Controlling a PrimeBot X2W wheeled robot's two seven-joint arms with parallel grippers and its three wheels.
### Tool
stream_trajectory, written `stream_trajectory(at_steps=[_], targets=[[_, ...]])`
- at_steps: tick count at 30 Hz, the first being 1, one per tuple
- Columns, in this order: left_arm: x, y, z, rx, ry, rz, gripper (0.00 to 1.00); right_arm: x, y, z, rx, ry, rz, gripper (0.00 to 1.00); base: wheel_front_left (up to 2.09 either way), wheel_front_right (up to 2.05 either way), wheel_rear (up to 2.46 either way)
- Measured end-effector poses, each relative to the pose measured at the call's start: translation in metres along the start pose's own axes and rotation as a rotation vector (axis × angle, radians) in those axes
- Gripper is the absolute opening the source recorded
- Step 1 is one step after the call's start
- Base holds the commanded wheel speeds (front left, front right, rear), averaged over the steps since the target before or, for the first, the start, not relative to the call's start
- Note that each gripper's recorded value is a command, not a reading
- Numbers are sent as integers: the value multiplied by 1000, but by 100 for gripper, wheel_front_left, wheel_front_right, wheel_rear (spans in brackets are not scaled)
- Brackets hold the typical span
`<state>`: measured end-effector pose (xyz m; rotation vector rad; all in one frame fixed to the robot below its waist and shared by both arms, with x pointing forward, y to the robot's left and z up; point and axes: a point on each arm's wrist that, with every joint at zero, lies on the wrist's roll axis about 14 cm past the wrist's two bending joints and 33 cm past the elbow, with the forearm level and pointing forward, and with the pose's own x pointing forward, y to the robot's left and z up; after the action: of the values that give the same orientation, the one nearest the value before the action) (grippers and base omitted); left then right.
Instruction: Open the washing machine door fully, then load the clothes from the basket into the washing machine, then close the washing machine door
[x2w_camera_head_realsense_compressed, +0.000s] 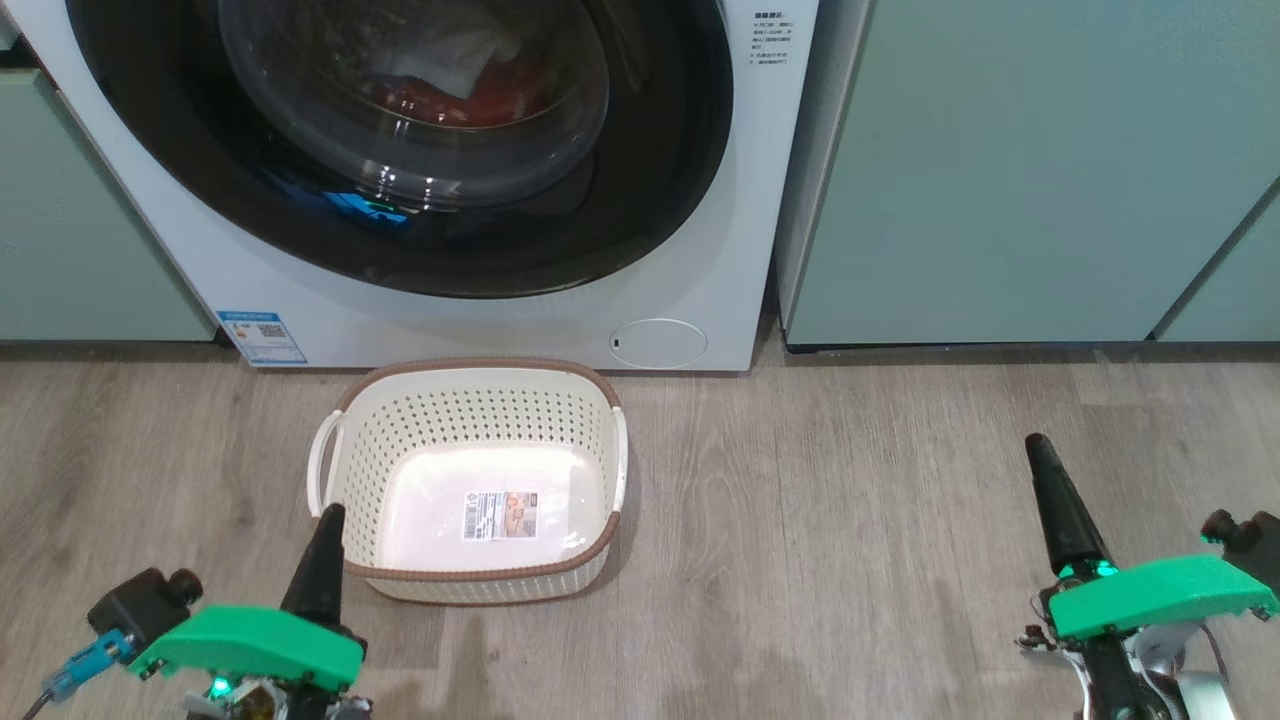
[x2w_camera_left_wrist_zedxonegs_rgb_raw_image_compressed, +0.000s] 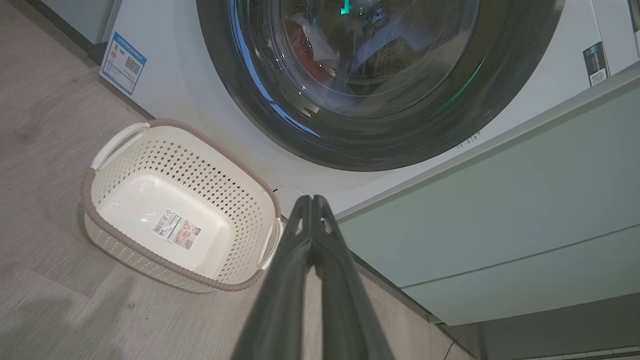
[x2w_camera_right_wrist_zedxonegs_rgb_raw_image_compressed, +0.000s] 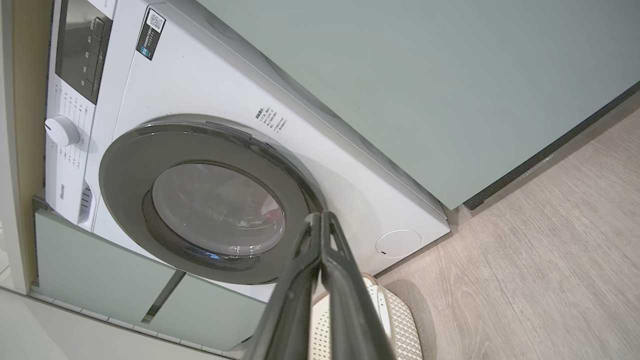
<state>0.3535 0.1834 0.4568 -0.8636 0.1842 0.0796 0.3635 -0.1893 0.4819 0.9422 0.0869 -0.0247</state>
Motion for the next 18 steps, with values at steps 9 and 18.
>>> stream_trajectory(at_steps=[9, 18], targets=[[4, -2, 4, -110, -3, -7, 0, -1, -5, 0, 99, 0, -15, 0, 0, 0, 0], [5, -1, 3, -204, 3, -13, 0, 3, -4, 3, 186, -10, -10, 0, 0, 0, 0]])
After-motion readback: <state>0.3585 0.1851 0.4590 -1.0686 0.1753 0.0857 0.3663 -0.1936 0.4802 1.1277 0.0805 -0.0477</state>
